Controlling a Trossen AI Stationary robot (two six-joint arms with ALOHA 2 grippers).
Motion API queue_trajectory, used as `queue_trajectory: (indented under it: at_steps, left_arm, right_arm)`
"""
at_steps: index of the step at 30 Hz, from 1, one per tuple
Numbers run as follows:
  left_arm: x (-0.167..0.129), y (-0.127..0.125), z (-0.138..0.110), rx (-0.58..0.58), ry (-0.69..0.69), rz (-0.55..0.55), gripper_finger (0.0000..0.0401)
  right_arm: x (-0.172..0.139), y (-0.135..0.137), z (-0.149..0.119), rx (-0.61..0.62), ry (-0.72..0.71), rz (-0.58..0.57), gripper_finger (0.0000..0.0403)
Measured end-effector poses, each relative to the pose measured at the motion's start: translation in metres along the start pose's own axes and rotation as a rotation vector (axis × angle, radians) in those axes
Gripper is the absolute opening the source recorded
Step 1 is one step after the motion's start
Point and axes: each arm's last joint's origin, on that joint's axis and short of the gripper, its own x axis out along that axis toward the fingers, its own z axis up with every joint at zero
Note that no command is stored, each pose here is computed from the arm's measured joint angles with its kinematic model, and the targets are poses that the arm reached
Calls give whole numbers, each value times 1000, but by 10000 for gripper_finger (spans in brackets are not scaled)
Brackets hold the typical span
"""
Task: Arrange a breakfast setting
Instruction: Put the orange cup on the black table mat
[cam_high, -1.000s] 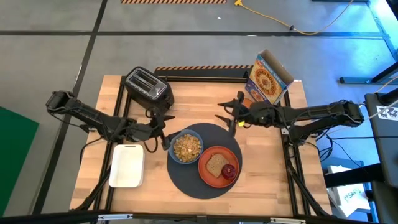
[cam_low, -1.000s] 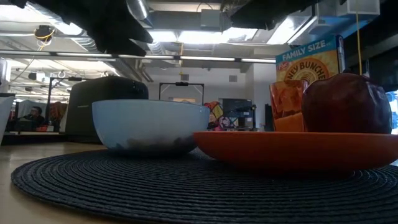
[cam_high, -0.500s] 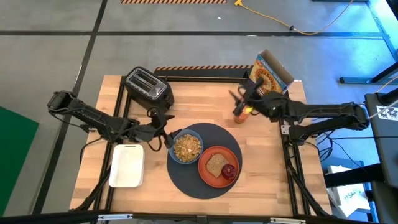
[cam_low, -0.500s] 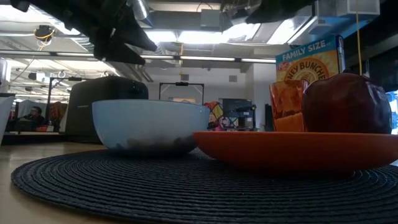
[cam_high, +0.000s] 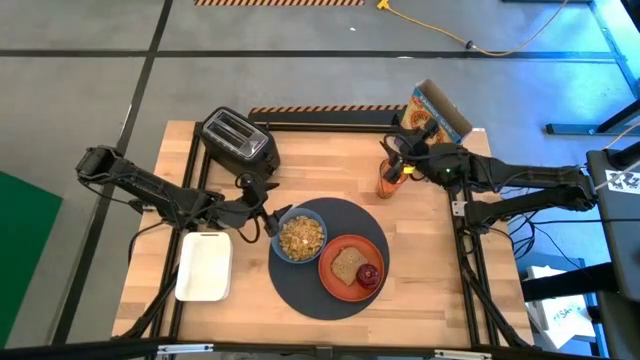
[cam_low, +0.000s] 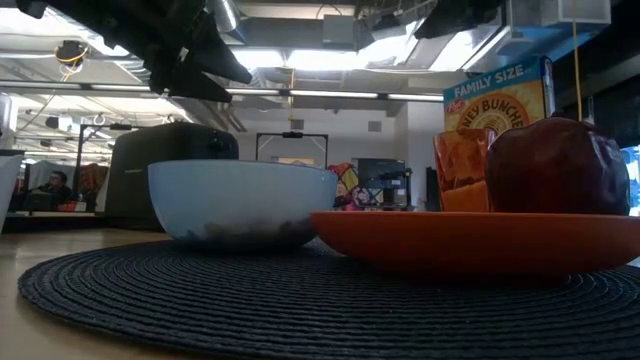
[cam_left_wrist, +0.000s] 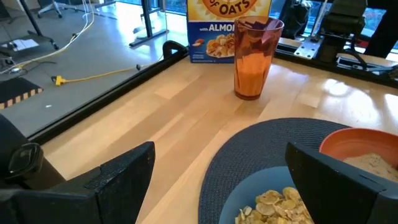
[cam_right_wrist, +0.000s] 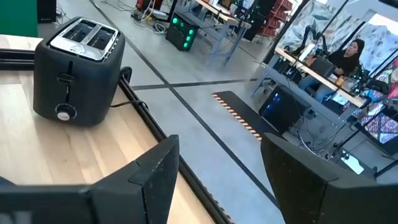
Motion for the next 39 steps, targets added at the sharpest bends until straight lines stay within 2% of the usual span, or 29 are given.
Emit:
queue_trajectory:
  at_steps: [6,13,21,24,29,36,39]
  left_arm:
    - [2,1,3,-6,-15,2,357]
    - [8,14,10,-23,-33,61,357]
    - [-15,42,70,55,-129,121,357]
    - [-22,56,83,53,-150,167,357]
    - [-22,73,82,57,-110,252,357]
    - [-15,79,69,42,-2,311,357]
    - [-13,78,67,30,6,313,357]
  right_arm:
    - [0,0,0,10,-2,0,222]
    - [0,0,3,19,-26,23,222]
    - [-4,-6,12,17,-26,24,222]
    - [-5,-6,12,12,-20,25,222]
    - [-5,-6,8,-18,18,16,222]
    - [-7,-13,10,-86,40,-169,222]
    - [-8,-14,10,-86,47,-196,222]
